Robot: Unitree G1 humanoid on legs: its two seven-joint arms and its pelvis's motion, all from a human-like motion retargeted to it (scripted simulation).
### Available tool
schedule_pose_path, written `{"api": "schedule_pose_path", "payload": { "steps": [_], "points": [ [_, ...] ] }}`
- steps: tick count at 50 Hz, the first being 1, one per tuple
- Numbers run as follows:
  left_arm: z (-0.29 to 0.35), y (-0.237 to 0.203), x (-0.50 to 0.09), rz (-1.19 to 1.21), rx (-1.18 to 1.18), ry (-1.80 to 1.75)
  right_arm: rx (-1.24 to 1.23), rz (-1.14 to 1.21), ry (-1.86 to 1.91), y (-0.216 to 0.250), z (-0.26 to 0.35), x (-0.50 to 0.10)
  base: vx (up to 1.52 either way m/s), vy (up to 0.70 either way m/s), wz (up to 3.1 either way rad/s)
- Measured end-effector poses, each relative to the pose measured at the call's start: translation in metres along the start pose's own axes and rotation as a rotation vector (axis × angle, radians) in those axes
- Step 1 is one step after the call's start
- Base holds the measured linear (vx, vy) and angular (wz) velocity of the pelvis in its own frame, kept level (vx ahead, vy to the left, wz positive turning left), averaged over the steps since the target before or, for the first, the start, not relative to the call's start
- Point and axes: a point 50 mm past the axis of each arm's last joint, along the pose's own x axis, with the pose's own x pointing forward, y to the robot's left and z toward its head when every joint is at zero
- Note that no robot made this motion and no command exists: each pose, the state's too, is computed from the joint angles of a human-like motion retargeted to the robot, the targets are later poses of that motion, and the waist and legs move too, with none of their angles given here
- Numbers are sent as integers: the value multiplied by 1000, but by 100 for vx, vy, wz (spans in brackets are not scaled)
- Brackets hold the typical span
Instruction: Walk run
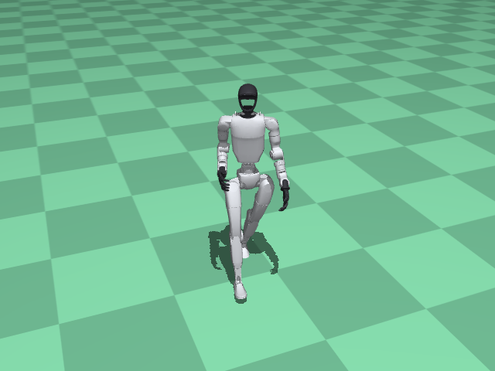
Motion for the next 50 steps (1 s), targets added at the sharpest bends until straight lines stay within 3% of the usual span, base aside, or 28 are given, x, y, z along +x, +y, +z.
{"api": "schedule_pose_path", "payload": {
  "steps": [8, 15, 25, 33, 40, 50],
  "points": [
    [-153, -5, -89, -8, 62, 703, 58, -5, 90, -1, -15, -11, 97, -36, 50],
    [-223, -10, -179, -37, 214, 1019, 72, -46, 9, -2, 0, 11, 78, -27, 24],
    [-254, -19, -246, 27, -149, 1170, 29, -90, -166, -15, 36, 38, 67, -14, -12],
    [-249, -32, -229, 184, -355, 1057, 32, -102, -153, -8, 33, 40, 90, -4, -34],
    [-232, -12, -199, 230, -261, 982, 71, -96, -15, 11, 3, 12, 112, -1, -4],
    [-96, 11, -46, 162, -88, 412, 59, -45, -7, 12, 2, 8, 80, 1, 16]
  ]
}}
